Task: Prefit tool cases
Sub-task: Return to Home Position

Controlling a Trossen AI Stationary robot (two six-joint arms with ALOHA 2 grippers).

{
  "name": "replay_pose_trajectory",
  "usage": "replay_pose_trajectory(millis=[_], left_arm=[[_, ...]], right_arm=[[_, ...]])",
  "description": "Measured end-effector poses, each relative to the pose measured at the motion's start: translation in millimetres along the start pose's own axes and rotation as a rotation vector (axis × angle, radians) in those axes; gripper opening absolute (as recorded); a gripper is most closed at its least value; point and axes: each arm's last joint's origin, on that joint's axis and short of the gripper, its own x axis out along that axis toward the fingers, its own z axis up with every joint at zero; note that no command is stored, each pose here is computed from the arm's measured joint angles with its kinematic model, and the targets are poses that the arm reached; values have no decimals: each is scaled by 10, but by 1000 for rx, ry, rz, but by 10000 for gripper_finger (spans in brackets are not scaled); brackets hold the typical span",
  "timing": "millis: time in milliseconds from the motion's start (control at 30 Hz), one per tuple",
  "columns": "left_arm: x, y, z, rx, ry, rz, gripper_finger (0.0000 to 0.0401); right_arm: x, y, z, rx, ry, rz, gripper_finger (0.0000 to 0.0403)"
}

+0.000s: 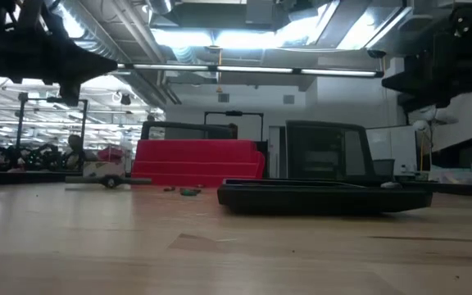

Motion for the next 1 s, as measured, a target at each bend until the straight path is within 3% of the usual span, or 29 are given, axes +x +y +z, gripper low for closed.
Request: replay_pose_trajectory(millis=[867,1000], left_arm=[[3,7,-29,6,31,7,0],[5,0,-40,123,47,-24,0]], right_arm=[[8,-13,-1,-2,0,-12,21],[32,-63,2,-6,-5,-71,21]])
